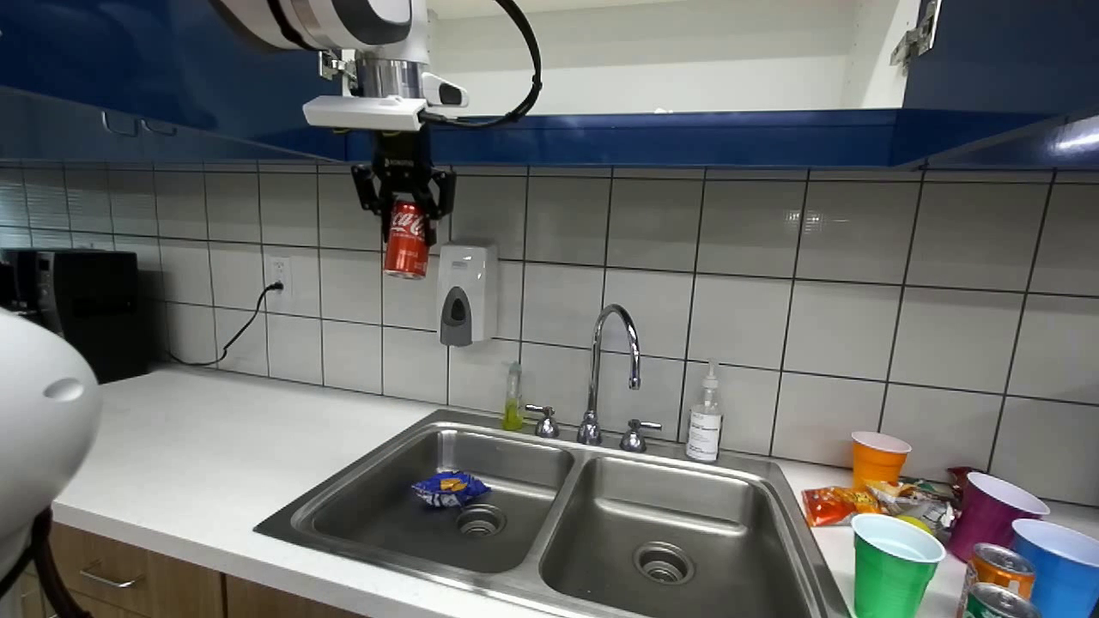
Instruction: Put the red can in the open upper cabinet.
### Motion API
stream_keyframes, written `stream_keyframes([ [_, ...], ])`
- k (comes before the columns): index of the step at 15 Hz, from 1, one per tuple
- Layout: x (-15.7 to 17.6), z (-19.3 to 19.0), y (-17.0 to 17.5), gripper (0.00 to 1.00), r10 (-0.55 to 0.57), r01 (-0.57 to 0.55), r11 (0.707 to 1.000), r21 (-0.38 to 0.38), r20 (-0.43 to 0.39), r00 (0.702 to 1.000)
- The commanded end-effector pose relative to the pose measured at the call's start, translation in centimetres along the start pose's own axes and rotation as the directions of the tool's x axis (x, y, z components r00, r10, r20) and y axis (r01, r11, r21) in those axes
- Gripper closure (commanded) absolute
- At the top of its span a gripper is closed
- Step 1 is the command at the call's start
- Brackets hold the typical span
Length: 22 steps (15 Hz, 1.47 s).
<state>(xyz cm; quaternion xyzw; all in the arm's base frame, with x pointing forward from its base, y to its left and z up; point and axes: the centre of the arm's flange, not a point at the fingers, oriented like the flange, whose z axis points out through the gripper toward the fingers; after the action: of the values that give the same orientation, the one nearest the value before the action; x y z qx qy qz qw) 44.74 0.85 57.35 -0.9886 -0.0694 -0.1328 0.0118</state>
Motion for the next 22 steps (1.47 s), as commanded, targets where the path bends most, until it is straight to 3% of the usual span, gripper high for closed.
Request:
stream_keyframes([
  [1, 0.1, -2.9, 0.2, 0.62, 0.007, -0.007, 1.000, -0.010, 0.007, 1.000],
  [13, -0.3, -8.0, -0.2, 0.62, 0.009, -0.008, 1.000, -0.010, 0.037, 0.999],
  [22, 1.4, -12.2, 0.3, 0.62, -0.001, 0.001, 1.000, -0.029, -0.017, 1.000],
])
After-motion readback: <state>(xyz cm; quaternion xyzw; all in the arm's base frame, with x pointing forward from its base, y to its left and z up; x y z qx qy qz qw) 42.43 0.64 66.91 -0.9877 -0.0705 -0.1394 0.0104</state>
